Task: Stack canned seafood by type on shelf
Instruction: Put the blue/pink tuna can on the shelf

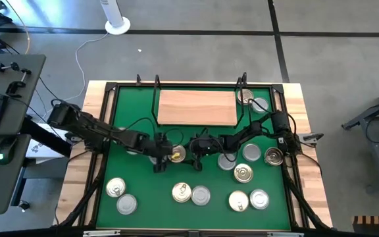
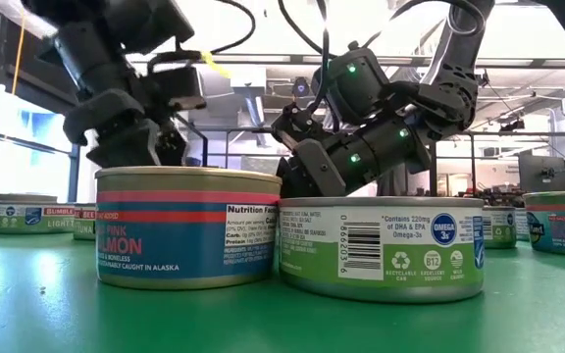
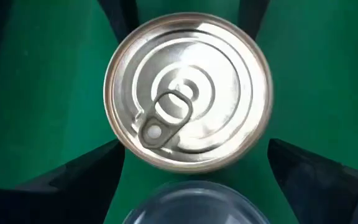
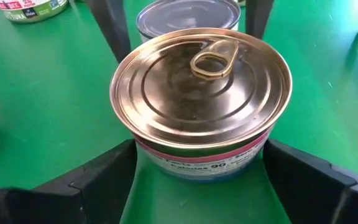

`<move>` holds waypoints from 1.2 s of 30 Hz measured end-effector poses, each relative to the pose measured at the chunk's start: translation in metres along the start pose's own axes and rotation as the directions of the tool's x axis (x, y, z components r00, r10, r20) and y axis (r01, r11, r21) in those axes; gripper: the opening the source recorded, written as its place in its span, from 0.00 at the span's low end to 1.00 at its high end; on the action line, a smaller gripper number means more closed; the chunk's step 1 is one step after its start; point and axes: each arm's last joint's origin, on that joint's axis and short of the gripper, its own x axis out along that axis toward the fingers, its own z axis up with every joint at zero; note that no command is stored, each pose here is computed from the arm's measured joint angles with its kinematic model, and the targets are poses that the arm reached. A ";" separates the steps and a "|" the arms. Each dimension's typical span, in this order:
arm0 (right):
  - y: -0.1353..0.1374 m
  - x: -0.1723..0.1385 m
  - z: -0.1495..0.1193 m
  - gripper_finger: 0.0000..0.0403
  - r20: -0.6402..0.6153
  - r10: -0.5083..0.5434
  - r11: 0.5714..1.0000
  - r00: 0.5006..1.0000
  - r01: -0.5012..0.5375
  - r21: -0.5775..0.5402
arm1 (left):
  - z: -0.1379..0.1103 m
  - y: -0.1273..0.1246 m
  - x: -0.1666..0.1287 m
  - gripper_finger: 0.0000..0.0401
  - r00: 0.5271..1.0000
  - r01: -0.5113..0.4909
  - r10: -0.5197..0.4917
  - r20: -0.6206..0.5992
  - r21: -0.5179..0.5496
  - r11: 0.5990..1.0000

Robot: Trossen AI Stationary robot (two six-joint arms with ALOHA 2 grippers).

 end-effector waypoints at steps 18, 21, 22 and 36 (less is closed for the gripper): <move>0.001 0.000 -0.002 0.85 -0.010 0.044 0.998 0.999 -0.045 -0.053 | -0.006 0.007 0.038 0.78 0.999 0.048 -0.048 0.008 0.060 0.997; 0.001 0.000 -0.002 0.85 -0.008 0.018 0.997 1.000 -0.019 -0.072 | -0.005 0.009 0.037 0.78 0.999 0.048 -0.049 0.014 0.059 0.997; 0.001 0.000 -0.001 0.85 -0.007 0.014 0.997 1.000 -0.014 -0.075 | -0.005 0.009 0.037 0.78 0.999 0.048 -0.049 0.015 0.059 0.997; 0.002 -0.003 0.005 0.98 0.007 0.010 0.995 1.000 -0.009 -0.095 | 0.000 0.009 0.038 0.77 0.996 0.051 -0.055 0.066 0.066 0.997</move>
